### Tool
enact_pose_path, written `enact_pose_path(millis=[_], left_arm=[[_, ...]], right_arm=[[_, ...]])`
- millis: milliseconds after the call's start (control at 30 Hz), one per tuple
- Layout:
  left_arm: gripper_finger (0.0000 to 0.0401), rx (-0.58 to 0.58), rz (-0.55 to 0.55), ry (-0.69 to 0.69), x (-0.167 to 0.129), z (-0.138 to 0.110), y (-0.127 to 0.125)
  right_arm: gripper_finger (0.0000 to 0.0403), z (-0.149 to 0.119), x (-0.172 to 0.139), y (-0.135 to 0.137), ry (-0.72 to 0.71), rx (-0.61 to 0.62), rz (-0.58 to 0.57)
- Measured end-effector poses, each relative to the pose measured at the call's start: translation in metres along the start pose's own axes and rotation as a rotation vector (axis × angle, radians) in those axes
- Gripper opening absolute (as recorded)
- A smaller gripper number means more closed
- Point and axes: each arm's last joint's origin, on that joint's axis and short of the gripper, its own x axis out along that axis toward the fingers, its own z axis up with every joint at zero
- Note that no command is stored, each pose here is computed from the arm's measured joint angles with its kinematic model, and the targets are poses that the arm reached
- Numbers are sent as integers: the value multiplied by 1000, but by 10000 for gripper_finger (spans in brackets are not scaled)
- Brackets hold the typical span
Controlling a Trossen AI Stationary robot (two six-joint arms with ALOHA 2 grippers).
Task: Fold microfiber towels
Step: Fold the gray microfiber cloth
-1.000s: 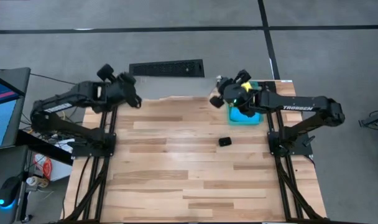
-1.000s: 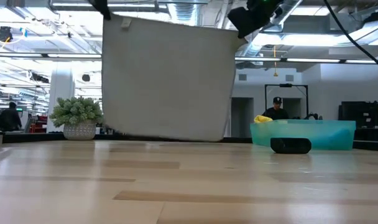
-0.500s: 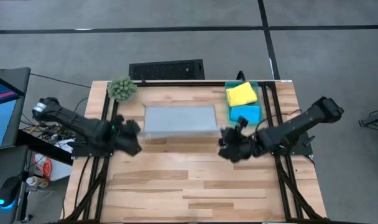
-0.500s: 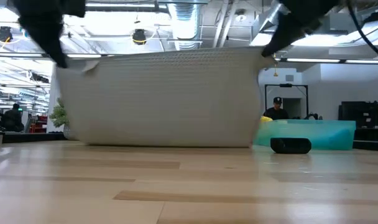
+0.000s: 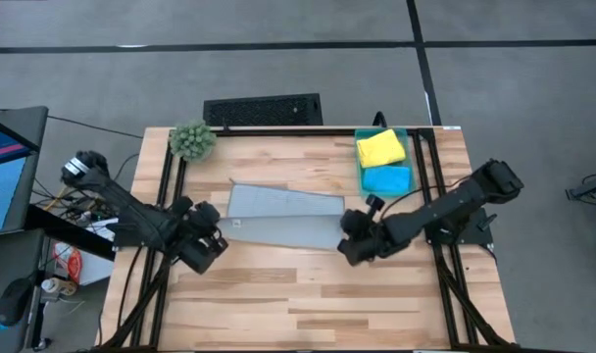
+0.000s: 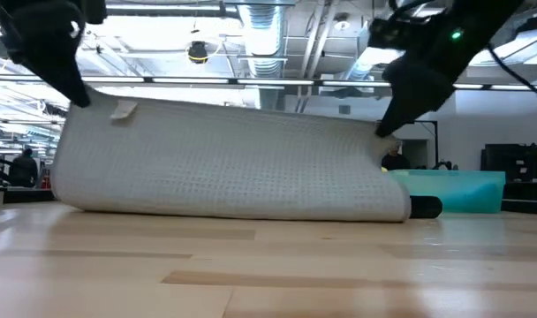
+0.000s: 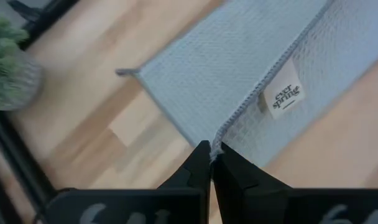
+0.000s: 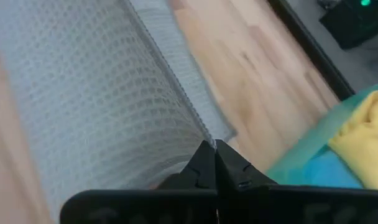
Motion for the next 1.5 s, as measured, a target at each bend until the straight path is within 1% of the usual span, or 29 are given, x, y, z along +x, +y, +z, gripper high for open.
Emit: enact_pose_path(millis=[133, 233, 500, 600, 767, 967, 1100, 1233, 1333, 1500], left_arm=[[0, 45, 73, 18, 14, 7, -3], [0, 91, 124, 39, 25, 12, -6], [0, 166, 214, 79, 48, 18, -13], [0, 204, 228, 90, 52, 17, -16], [0, 227, 254, 78, 58, 19, -17], [0, 229, 266, 51, 63, 26, -15], [0, 221, 249, 36, 66, 30, -17], [2, 209, 256, 16, 67, 32, -16], [17, 211, 261, 19, 68, 33, -16], [68, 208, 267, 23, 70, 35, -14]], right_arm=[[7, 8, 11, -11, 25, 14, -29], [7, 12, 16, -19, 45, 23, -22], [9, 13, 35, -20, 118, -1, -6], [9, 12, 44, -17, 137, -28, -12], [10, 11, 56, -16, 167, -45, -30], [10, 12, 57, -18, 168, -46, -33], [10, 12, 57, -19, 167, -45, -32], [18, 12, 57, -19, 166, -44, -32], [29, 12, 57, -19, 167, -44, -32], [52, 13, 57, -20, 169, -30, -34]])
